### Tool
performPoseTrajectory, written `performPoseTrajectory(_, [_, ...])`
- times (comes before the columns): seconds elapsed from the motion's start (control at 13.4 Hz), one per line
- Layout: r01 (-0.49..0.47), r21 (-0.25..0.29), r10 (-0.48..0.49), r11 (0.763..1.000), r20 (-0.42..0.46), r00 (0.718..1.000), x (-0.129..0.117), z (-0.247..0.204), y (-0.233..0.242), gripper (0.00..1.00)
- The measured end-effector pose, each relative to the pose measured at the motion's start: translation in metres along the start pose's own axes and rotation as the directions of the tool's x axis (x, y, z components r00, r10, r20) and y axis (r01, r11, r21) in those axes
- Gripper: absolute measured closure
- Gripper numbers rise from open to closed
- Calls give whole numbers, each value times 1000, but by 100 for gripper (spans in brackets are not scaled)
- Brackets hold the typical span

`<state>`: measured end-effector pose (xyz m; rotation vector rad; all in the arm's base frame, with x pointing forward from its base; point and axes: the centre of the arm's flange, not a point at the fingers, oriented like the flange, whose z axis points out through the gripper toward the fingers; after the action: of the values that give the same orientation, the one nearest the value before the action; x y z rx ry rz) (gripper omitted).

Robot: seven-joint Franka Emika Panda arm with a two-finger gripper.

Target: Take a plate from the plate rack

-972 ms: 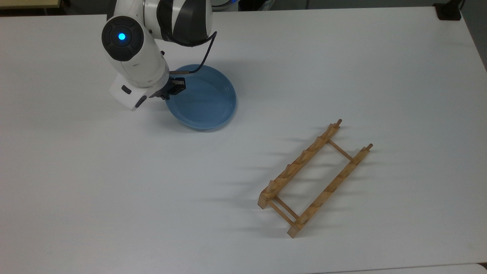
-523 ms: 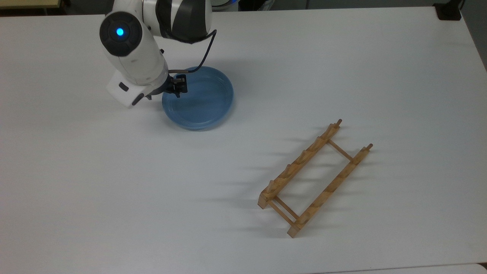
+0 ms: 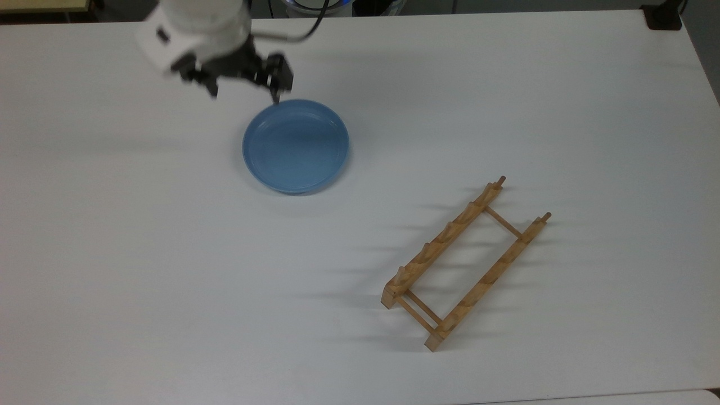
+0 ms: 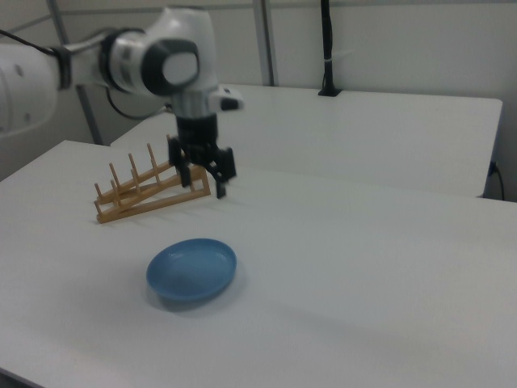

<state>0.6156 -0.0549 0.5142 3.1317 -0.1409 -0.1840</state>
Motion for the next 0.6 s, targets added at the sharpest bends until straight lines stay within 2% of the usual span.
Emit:
performPoseTrajectory(0.22, [-53, -4, 53, 999, 3, 999, -42, -61, -21, 0])
performPoseTrajectory(0.45, [-60, -10, 59, 998, -7, 998, -76, -97, -48, 0])
performPoseTrajectory(0.6, [-45, -9, 45, 999, -23, 999, -84, -107, -56, 0])
